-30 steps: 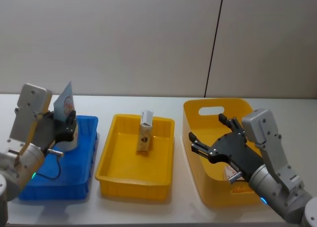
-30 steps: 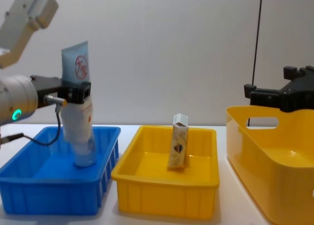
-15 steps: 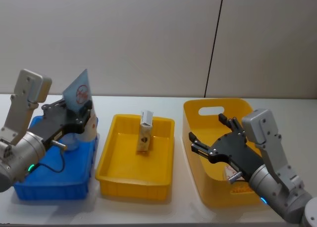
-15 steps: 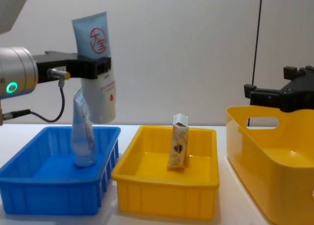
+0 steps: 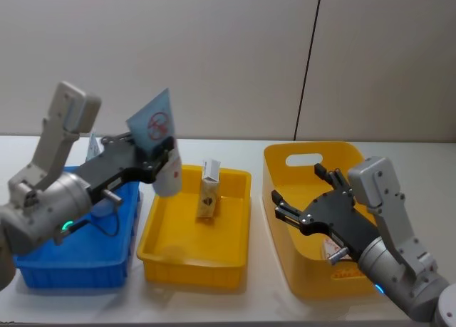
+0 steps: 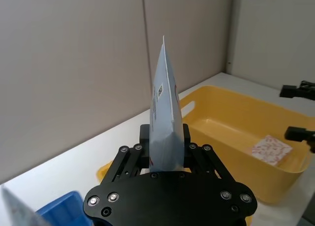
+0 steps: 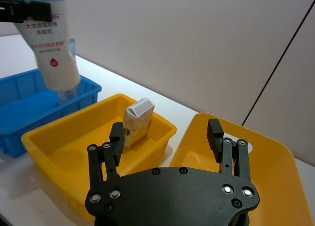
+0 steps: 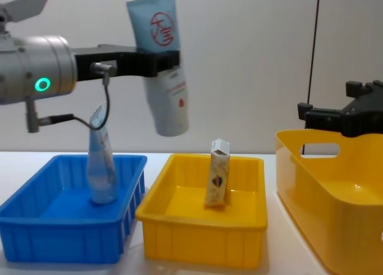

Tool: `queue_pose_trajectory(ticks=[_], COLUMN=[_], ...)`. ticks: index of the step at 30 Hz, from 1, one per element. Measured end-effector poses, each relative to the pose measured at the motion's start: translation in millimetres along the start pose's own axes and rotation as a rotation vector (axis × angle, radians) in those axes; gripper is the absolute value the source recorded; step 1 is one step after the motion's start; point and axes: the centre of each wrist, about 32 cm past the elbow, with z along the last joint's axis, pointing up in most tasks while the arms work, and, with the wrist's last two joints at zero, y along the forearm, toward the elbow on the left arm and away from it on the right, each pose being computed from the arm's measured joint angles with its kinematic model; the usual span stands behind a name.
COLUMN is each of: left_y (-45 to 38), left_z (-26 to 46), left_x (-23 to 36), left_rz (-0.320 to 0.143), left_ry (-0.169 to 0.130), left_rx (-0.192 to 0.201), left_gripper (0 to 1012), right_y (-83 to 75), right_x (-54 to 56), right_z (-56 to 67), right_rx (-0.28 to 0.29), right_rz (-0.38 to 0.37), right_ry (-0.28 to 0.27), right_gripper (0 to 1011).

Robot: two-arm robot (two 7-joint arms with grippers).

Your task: Bimanual collaborative sorting of washing and personal care products

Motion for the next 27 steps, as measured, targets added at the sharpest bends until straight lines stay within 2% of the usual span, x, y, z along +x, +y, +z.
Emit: queue_pose_trajectory(ticks=[5, 8, 10, 15, 16, 22, 27], left_y=[-13.9, -26.4, -28.8, -47.5, -47.5, -60.6, -66.1], left_z=[2.9, 4.9, 5.4, 8.6, 8.6, 11.4, 12.7], left_x=[0.2, -0.2, -0.3, -1.5, -1.5, -2.4, -3.2], left_rz=[-0.059, -0.102, -0.112, -0.165, -0.165, -0.203, -0.220], left_ry=[0.002, 0.002, 0.002, -0.002, -0.002, -0.008, -0.011], left_rx=[-0.010, -0.016, -0.018, -0.023, -0.023, -0.026, -0.028], left_gripper=[300, 300, 300, 300, 300, 300, 300], right_y=[0.0, 0.0, 0.0, 0.0, 0.0, 0.1, 1.0], right_x=[0.0, 0.0, 0.0, 0.0, 0.0, 0.0, 0.4], right_z=[0.0, 0.0, 0.0, 0.0, 0.0, 0.1, 0.8], right_rx=[0.000, 0.000, 0.000, 0.000, 0.000, 0.000, 0.002], right_rz=[0.000, 0.000, 0.000, 0.000, 0.000, 0.001, 0.012], right_ry=[0.000, 0.000, 0.000, 0.000, 0.000, -0.001, -0.007], right_gripper=[1002, 1002, 1002, 1002, 1002, 1002, 1002])
